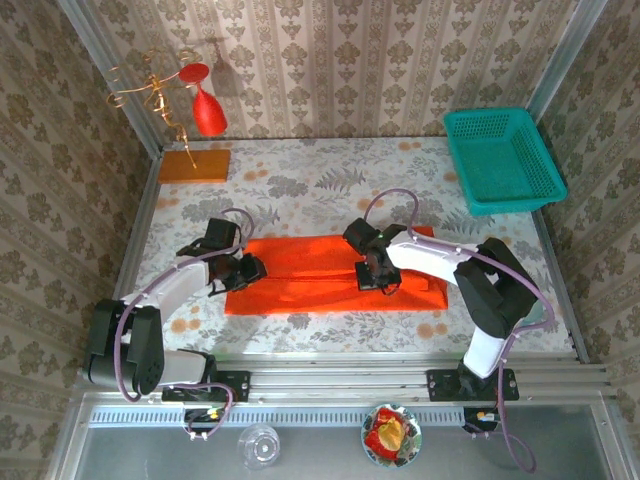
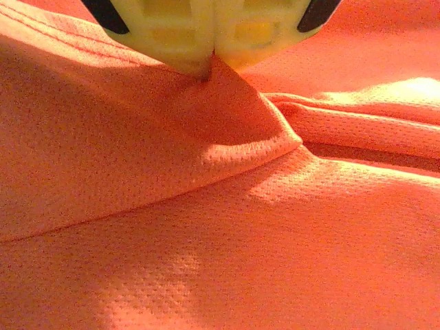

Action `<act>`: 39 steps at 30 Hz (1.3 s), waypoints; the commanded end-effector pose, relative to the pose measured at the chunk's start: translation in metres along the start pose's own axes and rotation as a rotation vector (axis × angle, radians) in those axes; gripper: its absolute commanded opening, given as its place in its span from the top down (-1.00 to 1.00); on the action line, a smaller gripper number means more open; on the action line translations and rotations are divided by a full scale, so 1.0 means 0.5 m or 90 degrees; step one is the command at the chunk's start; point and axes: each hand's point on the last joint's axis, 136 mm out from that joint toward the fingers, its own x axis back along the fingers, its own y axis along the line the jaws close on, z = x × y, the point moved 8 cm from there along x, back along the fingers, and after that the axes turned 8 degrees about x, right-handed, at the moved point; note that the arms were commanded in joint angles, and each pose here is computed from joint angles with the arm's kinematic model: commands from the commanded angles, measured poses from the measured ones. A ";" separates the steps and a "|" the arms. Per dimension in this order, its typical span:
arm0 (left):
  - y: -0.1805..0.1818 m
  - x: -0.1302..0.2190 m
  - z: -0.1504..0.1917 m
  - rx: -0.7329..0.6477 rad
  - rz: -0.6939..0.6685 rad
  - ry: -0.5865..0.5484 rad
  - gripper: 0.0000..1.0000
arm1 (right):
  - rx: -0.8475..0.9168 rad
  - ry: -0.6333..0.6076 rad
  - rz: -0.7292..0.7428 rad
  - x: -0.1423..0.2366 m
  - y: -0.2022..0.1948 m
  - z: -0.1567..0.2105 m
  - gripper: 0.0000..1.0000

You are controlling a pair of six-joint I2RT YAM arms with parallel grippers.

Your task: Fold the inside-out t-shirt

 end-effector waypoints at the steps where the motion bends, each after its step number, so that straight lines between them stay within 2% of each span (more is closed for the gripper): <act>1: 0.004 -0.001 0.004 0.003 -0.009 0.000 0.46 | 0.002 -0.002 0.024 0.046 -0.005 0.006 1.00; 14: 0.009 0.002 -0.002 0.001 -0.018 0.003 0.46 | 0.027 0.073 -0.080 0.098 0.019 0.033 1.00; 15: 0.009 0.001 -0.002 0.002 -0.018 0.004 0.46 | 0.030 0.078 -0.086 0.099 0.022 0.033 0.94; 18: 0.010 -0.002 -0.002 0.001 -0.020 0.008 0.46 | 0.036 0.078 -0.097 0.112 0.025 0.028 0.53; 20: 0.012 -0.004 -0.001 0.001 -0.022 0.011 0.46 | 0.035 0.065 -0.097 0.126 0.019 0.021 0.34; 27: 0.012 -0.006 -0.006 -0.005 -0.029 0.009 0.47 | -0.048 0.032 -0.080 0.105 -0.067 0.010 0.01; 33: 0.024 -0.012 -0.016 -0.006 -0.047 0.014 0.47 | -0.184 0.042 -0.205 0.012 -0.140 0.027 -0.27; 36: 0.043 -0.010 -0.020 0.005 -0.059 0.015 0.47 | -0.244 0.060 -0.168 -0.018 -0.194 0.052 -0.38; 39: 0.062 -0.005 -0.021 0.014 -0.066 0.013 0.47 | -0.257 0.041 -0.102 0.004 -0.233 0.059 -0.40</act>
